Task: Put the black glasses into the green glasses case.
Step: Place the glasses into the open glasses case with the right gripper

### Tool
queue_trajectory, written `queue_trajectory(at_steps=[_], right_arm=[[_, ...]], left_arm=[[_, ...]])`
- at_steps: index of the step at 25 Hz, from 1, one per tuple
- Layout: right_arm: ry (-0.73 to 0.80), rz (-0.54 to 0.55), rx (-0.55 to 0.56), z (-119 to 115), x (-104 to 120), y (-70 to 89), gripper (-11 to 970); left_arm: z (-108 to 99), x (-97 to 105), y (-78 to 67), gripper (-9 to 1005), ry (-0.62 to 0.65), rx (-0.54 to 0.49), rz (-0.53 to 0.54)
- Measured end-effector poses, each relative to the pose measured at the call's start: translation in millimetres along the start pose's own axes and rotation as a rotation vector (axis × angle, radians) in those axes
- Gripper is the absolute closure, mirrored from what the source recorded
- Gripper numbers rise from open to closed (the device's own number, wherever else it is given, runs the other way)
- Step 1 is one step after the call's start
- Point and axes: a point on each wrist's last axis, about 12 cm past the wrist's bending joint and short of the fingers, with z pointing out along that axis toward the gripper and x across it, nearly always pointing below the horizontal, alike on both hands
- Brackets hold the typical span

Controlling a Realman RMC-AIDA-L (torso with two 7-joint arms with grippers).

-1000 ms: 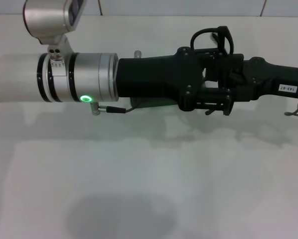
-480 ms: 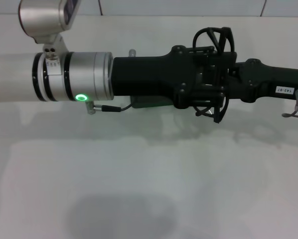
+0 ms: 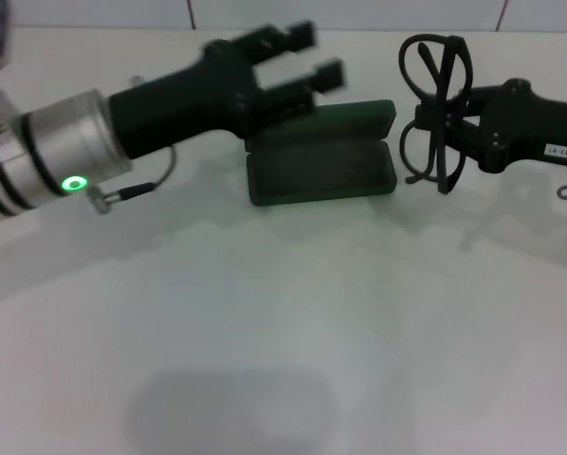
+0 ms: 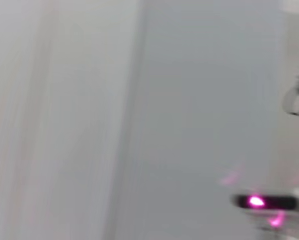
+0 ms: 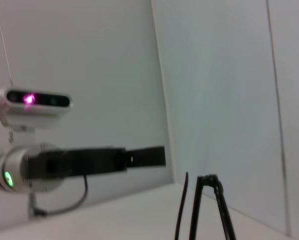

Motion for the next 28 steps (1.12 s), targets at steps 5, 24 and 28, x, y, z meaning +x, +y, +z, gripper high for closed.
queue_trajectory(at_steps=[5, 24, 28], right_arm=[[0.111, -0.203, 0.065, 13, -18, -0.6, 845], [0.479, -0.739, 0.197, 101, -16, 44.1, 843], [0.463, -0.788, 0.223, 108, -10, 50.5, 843]], left_arm=[[-27, 15, 10.0, 272, -0.038, -0.211, 0.004], [-61, 24, 22.3, 272, -0.209, -0.513, -0.01], [-60, 24, 25.3, 272, -0.202, -0.524, -0.012]])
